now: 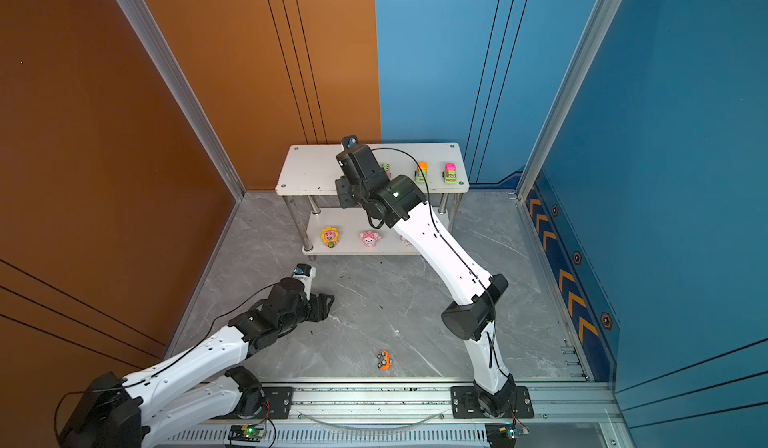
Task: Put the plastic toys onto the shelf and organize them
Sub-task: 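Lift the green truck and carry it to the top shelf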
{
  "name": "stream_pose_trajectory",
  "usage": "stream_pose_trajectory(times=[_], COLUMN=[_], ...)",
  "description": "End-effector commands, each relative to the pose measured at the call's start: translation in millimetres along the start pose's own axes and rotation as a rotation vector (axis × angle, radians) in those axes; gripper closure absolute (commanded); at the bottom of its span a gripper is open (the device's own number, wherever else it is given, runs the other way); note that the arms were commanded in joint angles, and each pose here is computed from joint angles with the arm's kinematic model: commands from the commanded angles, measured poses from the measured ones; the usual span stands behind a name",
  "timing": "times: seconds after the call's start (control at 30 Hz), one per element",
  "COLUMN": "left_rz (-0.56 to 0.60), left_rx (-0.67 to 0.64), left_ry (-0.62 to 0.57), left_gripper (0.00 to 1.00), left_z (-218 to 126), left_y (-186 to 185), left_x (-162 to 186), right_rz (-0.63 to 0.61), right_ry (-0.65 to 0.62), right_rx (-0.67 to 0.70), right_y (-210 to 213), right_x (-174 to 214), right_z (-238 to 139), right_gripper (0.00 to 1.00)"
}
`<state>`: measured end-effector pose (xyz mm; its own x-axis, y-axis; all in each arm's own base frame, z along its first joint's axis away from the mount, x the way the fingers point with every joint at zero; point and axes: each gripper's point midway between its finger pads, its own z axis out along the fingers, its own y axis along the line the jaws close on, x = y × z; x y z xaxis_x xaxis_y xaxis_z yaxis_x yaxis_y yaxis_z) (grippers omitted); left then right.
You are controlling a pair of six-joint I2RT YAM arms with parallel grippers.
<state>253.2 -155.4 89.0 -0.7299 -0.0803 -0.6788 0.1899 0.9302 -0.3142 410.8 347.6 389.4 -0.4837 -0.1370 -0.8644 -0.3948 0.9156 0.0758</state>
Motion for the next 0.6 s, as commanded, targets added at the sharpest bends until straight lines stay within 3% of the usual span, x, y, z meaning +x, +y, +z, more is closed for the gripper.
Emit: stream_pose_trajectory(times=[0.0, 0.57], left_rz=[0.015, 0.012], left_rx=[-0.022, -0.032], left_ry=[0.011, 0.032], left_gripper=[0.33, 0.33], left_z=[0, 8], left_y=[6, 11], left_x=[2, 7], right_rz=[0.0, 0.009], right_ry=[-0.052, -0.068], right_rx=[-0.002, 0.061], right_y=[2, -4], right_x=[-14, -10], right_z=[2, 33], right_gripper=[0.83, 0.79])
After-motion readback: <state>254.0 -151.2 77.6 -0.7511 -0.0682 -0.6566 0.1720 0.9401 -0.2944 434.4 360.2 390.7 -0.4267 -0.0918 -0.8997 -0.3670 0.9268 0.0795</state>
